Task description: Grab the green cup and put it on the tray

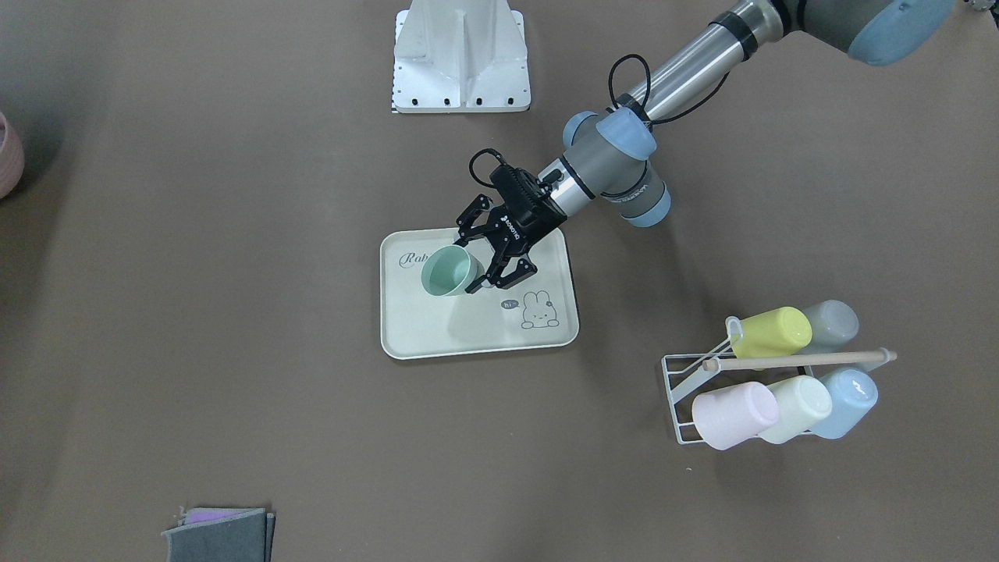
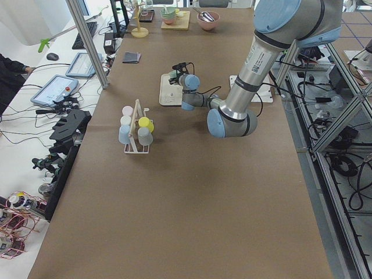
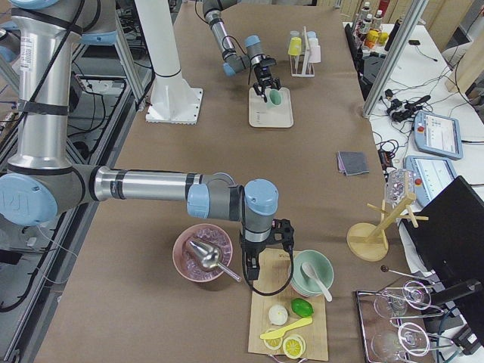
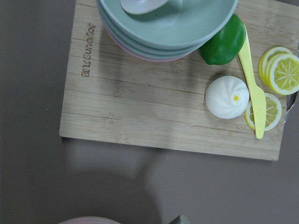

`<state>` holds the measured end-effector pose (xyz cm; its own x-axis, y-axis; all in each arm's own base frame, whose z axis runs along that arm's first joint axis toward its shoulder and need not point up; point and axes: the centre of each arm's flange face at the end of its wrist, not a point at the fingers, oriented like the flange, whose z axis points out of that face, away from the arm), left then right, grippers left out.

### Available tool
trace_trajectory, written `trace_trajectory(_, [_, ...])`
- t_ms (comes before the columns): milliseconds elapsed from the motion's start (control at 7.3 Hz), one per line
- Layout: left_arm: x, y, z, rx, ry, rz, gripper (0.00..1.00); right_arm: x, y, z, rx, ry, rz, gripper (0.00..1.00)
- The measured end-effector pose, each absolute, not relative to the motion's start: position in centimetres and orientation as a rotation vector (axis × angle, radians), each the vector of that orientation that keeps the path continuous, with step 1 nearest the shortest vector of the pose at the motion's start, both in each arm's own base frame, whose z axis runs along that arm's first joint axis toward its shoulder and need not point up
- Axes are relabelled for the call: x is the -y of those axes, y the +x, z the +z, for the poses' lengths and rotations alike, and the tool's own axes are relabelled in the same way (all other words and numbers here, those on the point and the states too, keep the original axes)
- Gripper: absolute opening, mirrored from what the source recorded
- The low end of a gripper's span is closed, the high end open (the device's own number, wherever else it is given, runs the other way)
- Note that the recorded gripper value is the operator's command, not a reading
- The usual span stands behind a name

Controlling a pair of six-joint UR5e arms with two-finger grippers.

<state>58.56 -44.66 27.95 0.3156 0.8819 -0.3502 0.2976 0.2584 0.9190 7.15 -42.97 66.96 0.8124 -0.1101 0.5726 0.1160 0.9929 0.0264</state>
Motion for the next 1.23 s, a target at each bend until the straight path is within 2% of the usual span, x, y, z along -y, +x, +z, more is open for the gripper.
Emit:
trace_trajectory(137, [44.6, 58.4, 28.2, -1.236, 1.3, 0.575, 0.9, 43.0, 7.2, 67.0, 0.611, -0.01, -0.121, 1.0])
trace_trajectory(274, [44.5, 58.1, 28.6, -1.24, 1.305, 0.574, 0.99, 43.0, 7.2, 67.0, 0.611, -0.01, -0.121, 1.0])
trace_trajectory(1234, [43.3, 55.1, 30.9, -1.281, 1.356, 0.558, 0.99, 43.0, 7.1, 67.0, 0.611, -0.01, -0.121, 1.0])
